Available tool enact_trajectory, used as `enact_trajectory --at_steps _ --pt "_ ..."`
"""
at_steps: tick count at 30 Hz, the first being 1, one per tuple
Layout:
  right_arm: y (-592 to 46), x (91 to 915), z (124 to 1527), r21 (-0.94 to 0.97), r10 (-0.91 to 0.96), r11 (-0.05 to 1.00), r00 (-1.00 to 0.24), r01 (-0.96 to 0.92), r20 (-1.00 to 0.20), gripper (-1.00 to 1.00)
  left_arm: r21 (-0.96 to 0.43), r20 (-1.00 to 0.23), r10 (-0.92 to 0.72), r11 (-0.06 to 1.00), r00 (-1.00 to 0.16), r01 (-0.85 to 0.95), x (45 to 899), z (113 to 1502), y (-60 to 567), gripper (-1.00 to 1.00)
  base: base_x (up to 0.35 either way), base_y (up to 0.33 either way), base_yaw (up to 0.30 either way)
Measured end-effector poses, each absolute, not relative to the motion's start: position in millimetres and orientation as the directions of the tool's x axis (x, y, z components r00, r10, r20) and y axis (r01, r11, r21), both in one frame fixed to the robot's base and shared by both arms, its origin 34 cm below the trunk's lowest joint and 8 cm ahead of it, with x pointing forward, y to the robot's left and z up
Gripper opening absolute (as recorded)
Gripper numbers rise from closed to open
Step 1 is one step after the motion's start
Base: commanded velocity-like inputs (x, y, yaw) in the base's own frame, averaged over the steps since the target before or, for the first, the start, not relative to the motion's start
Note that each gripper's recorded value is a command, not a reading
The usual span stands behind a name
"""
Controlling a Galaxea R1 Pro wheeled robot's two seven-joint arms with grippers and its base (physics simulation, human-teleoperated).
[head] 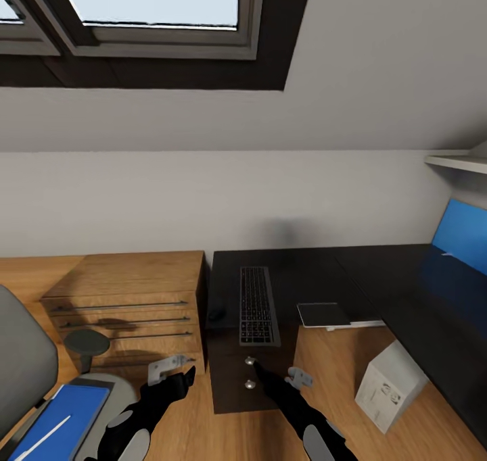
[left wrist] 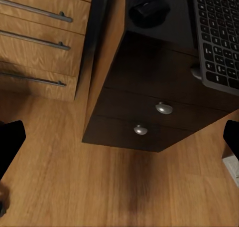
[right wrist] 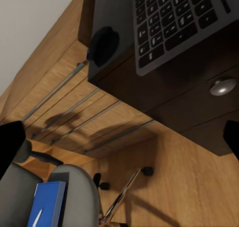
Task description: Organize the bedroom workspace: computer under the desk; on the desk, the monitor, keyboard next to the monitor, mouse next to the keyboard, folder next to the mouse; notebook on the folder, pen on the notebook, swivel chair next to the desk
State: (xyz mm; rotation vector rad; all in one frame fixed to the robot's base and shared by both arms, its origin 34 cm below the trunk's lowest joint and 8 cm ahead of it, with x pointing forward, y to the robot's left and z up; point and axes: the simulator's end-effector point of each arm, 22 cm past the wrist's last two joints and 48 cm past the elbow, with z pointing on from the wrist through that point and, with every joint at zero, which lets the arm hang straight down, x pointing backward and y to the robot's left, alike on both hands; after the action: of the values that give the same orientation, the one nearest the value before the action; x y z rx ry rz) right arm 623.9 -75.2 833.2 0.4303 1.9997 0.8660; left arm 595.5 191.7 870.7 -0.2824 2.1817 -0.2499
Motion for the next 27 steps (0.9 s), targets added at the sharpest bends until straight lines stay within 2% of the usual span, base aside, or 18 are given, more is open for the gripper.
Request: enact_trajectory --at_steps 12,21,23,24,27 --pt "-76.8 627.4 820.0 0.716 0.591 0.697 -0.539 -0.032 -0.6 1.0 -0.272 -0.766 -0.29 0.955 -0.573 -0.12 597.7 855.8 194.4 1.0 0.0 0.0 0.0" --pt "-99.6 637.6 813.2 0.713 0.62 0.701 -0.486 -0.01 -0.616 1.0 -0.246 -0.775 -0.29 0.957 -0.562 -0.154 599.3 849.9 201.2 1.0 0.0 0.0 0.0" --pt "-106.0 639.0 809.2 0.74 0.656 0.672 -0.483 0.024 -0.58 1.0 -0.246 -0.775 -0.288 0.958 -0.563 -0.151 599.1 847.6 199.3 1.0 0.0 0.0 0.0" --pt "-109.1 639.2 806.0 0.792 0.714 0.606 -0.49 0.076 -0.5 1.0 -0.245 -0.775 -0.286 0.958 -0.563 -0.149 599.1 846.6 198.2 1.0 0.0 0.0 0.0" --pt "-108.5 641.2 804.6 0.84 0.765 0.531 -0.49 0.113 -0.417 1.0 -0.245 -0.776 -0.286 0.958 -0.563 -0.148 599.4 842.7 198.0 1.0 0.0 0.0 0.0"
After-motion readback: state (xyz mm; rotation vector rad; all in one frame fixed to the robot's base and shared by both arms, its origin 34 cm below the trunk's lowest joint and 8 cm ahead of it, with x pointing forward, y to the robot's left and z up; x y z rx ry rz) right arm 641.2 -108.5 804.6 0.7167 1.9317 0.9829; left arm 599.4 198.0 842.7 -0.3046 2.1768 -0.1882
